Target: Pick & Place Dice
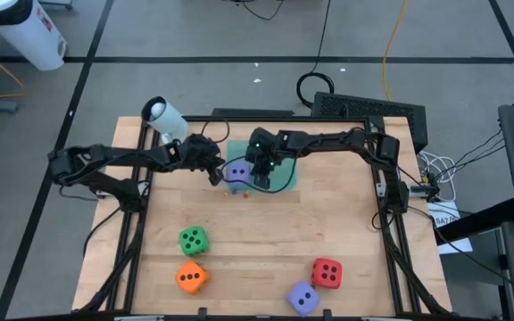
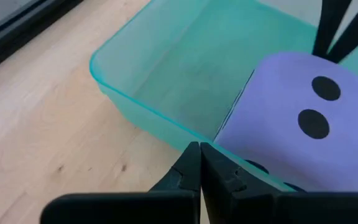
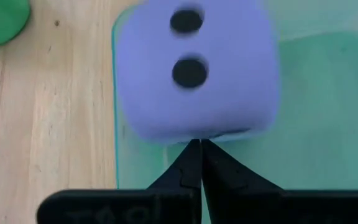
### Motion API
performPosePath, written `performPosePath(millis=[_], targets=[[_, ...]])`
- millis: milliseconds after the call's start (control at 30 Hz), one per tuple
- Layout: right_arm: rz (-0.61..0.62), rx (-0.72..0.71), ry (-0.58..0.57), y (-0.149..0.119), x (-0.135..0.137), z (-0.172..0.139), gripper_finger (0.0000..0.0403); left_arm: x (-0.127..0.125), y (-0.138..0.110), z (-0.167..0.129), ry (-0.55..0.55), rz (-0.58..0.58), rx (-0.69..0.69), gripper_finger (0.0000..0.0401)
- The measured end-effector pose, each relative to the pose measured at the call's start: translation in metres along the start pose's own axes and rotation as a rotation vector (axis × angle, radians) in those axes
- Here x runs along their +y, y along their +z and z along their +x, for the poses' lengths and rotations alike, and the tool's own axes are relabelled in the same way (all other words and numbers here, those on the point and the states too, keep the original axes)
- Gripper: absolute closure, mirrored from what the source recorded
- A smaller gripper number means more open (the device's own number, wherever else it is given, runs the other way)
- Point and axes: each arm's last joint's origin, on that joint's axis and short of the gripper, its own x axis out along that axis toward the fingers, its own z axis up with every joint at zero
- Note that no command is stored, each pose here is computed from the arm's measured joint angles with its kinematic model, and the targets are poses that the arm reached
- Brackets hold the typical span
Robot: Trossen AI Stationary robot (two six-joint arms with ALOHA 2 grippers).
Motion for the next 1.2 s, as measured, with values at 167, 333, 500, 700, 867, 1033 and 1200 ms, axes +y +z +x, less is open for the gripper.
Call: performPosePath(millis=[167, 333, 500, 700, 867, 1033, 1200], targets=[[-0.002, 0.021, -0.024, -0.002, 0.000, -0.004, 0.0403, -0.001, 0.003, -0.010, -0.002, 0.002, -0.020, 0.0396], [-0.040, 0.022, -0.074, 0.001, 0.003, -0.018, 0.0403, -0.002, 0.006, -0.018, 0.045, 0.042, -0.042, 0.0395], [-0.122, -0.071, 0.031, 0.009, 0.012, -0.049, 0.0403, -0.006, 0.010, -0.029, 0.060, 0.116, -0.085, 0.0397], [-0.197, -0.269, 0.041, -0.005, 0.028, -0.103, 0.0403, -0.007, 0.008, -0.056, 0.043, 0.149, -0.206, 0.0399], [-0.246, -0.457, 0.025, -0.042, 0.044, -0.148, 0.0403, -0.007, -0.011, -0.077, -0.025, 0.158, -0.375, 0.0399], [-0.235, -0.620, 0.055, -0.086, 0.062, -0.173, 0.0403, -0.006, -0.016, -0.093, -0.047, 0.132, -0.454, 0.0400], [-0.200, -0.668, 0.090, -0.123, 0.078, -0.184, 0.0403, -0.011, -0.016, -0.106, -0.139, 0.158, -0.507, 0.0400]])
